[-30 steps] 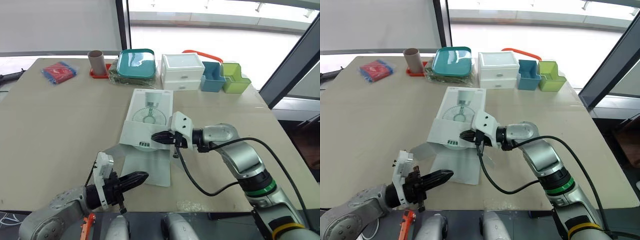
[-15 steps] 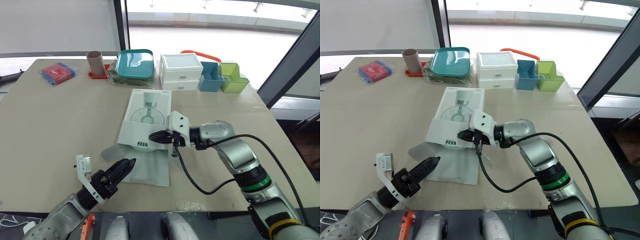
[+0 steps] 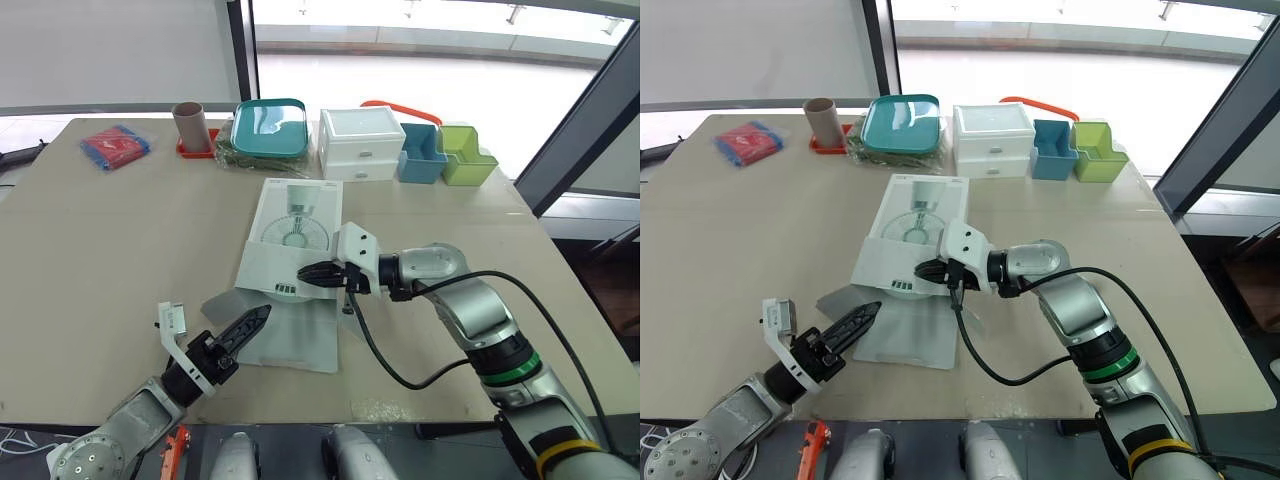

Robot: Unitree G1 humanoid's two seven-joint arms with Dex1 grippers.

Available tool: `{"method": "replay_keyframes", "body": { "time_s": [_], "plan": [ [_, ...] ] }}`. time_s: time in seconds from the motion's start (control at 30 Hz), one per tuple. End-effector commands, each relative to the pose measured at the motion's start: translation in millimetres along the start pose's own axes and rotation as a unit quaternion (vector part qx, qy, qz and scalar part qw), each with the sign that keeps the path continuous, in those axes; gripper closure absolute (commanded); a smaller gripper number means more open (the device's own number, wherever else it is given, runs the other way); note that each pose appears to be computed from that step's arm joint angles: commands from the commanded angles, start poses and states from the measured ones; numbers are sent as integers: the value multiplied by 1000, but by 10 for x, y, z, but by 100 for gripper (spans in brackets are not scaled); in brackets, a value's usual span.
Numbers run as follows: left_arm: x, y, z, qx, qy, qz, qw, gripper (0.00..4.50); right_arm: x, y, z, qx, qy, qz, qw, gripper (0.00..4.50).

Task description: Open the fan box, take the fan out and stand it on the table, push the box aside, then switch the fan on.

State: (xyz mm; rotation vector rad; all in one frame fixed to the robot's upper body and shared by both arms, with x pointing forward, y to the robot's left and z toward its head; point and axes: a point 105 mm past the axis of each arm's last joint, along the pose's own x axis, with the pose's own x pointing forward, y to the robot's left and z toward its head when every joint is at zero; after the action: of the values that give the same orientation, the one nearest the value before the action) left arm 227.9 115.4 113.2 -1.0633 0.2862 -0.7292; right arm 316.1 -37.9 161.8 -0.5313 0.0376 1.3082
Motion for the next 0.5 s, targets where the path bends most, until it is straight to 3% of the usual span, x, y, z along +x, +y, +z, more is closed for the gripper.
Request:
{"method": "replay_keyframes", "body": {
  "time_s": [0.03, 0.5],
  "plan": [
    [16, -69, -56, -14, 5, -15, 1000, 42, -10, -22, 0, -1, 6, -8, 1000, 450],
    [120, 8, -98, -97, -18, -1, 995, 42, -32, 17, 8, -1, 11, 4, 1000, 450]
  ]
}}
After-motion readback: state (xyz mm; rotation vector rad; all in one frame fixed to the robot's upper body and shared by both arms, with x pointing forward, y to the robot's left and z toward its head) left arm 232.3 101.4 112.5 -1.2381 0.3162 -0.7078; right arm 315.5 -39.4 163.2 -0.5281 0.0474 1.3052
